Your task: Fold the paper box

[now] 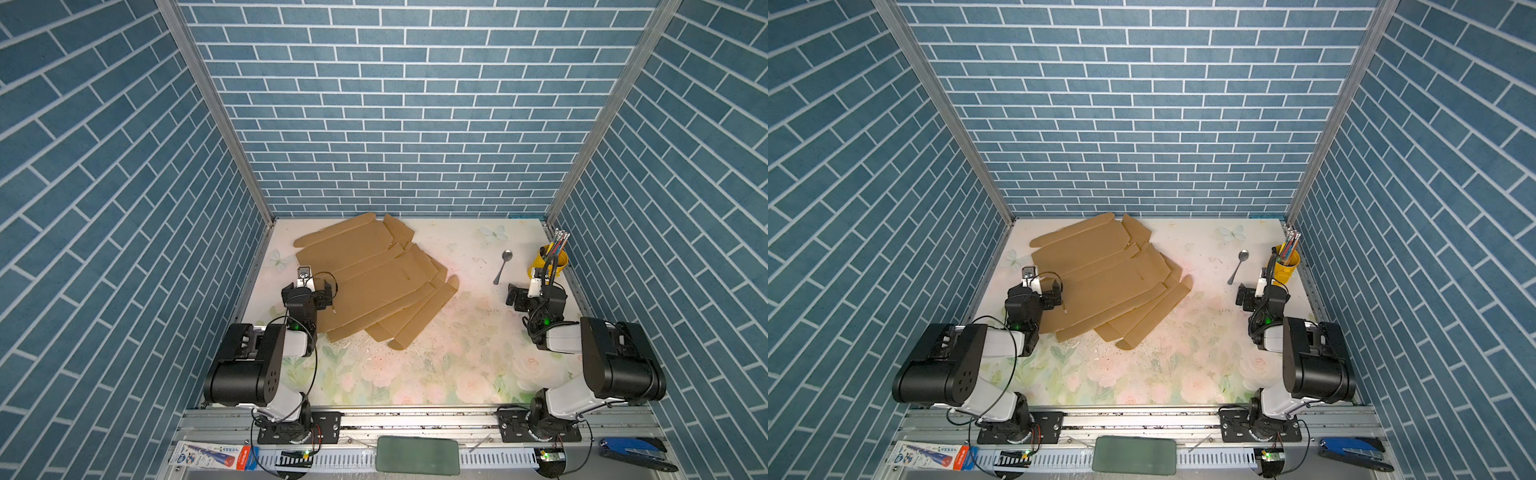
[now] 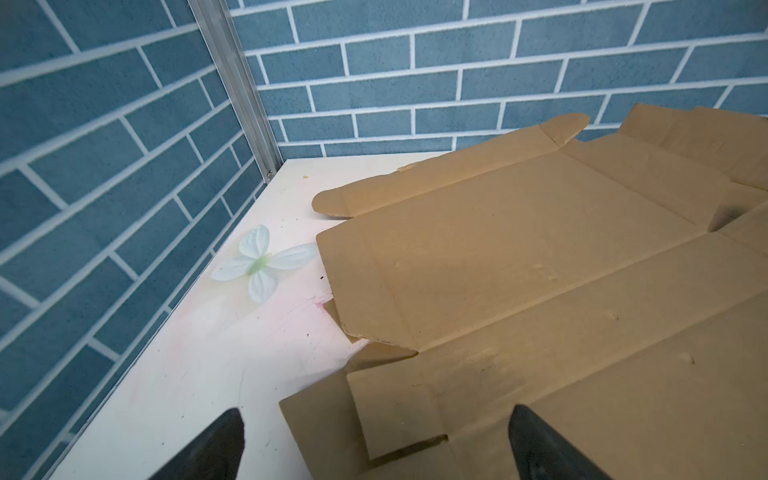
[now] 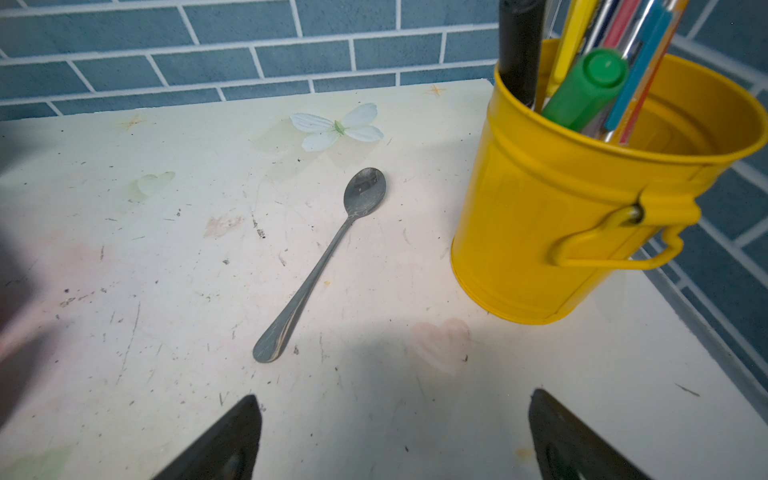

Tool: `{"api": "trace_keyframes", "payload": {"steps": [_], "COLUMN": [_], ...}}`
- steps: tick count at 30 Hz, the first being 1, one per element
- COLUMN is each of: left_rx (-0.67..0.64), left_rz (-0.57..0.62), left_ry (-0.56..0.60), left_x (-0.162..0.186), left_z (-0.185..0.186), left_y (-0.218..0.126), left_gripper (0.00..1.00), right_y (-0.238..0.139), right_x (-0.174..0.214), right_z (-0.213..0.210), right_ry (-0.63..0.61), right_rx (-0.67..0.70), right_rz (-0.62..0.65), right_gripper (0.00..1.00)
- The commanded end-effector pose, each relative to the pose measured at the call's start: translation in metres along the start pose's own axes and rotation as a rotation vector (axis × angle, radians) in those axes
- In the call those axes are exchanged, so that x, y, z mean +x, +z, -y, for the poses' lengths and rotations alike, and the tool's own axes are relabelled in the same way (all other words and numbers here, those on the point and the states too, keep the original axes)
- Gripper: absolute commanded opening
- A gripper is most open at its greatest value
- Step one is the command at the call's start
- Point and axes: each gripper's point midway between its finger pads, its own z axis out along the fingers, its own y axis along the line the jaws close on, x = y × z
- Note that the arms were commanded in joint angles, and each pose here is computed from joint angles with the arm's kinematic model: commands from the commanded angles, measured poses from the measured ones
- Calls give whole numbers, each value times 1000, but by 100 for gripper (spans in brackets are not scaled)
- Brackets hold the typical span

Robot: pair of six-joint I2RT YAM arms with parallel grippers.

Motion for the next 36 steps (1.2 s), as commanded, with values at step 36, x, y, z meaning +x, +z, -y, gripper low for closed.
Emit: {"api": "trace_keyframes", "payload": {"steps": [36], "left_rx": [271], "left_rz": [-340], "left_ry": [-164], "left_x": [-104], "left_z": [85], "left_y": [-72], "left_gripper": [87], "right_y": [-46], "right_x": [-45], "right_z": [-125], "right_ry": [637], "right_rx": [-159], "right_rz": [-505], "right_gripper": [77]}}
